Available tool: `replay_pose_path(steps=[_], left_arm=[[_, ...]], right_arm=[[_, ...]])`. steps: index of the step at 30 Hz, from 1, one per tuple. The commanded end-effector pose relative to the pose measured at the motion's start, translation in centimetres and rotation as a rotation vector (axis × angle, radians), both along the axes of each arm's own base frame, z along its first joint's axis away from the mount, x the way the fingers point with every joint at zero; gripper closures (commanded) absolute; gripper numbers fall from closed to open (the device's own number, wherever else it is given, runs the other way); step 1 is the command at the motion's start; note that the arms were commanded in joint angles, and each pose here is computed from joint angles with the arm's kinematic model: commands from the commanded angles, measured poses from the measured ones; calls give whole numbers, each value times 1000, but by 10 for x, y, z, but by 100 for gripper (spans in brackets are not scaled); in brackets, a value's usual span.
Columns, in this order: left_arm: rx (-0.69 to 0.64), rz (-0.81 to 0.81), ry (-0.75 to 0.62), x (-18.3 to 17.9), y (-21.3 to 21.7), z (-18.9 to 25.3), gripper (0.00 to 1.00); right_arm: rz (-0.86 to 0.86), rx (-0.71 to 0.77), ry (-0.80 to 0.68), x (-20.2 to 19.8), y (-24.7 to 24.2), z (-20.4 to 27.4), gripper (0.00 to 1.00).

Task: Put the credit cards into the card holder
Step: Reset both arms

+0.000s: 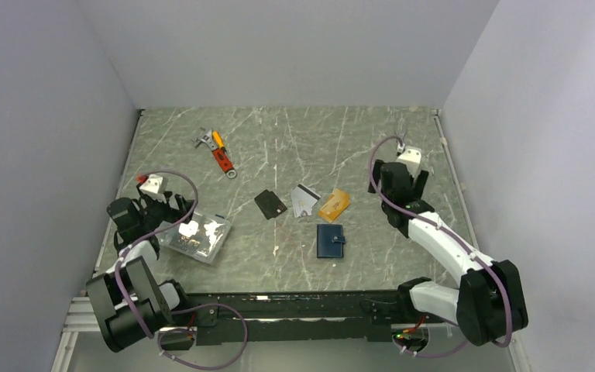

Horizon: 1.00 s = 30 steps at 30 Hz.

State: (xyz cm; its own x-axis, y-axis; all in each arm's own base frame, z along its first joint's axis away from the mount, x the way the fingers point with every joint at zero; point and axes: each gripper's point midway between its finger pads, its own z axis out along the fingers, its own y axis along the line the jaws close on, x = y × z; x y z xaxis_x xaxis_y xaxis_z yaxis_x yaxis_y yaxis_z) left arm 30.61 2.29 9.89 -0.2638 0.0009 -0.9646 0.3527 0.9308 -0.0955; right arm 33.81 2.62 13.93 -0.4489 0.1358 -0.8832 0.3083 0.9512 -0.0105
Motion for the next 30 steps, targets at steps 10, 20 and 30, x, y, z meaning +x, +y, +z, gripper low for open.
replay_pose_path(steps=[10, 20, 30], left_arm=[[-38, -33, -144, 43, -10, 33, 1], [76, 76, -229, 54, -22, 32, 1], [168, 158, -254, 57, -29, 21, 1]], right_arm=[[-306, -46, -363, 7, -95, 11, 0], [-277, -89, -351, 21, -96, -20, 0], [-65, -85, -360, 27, -72, -46, 0]])
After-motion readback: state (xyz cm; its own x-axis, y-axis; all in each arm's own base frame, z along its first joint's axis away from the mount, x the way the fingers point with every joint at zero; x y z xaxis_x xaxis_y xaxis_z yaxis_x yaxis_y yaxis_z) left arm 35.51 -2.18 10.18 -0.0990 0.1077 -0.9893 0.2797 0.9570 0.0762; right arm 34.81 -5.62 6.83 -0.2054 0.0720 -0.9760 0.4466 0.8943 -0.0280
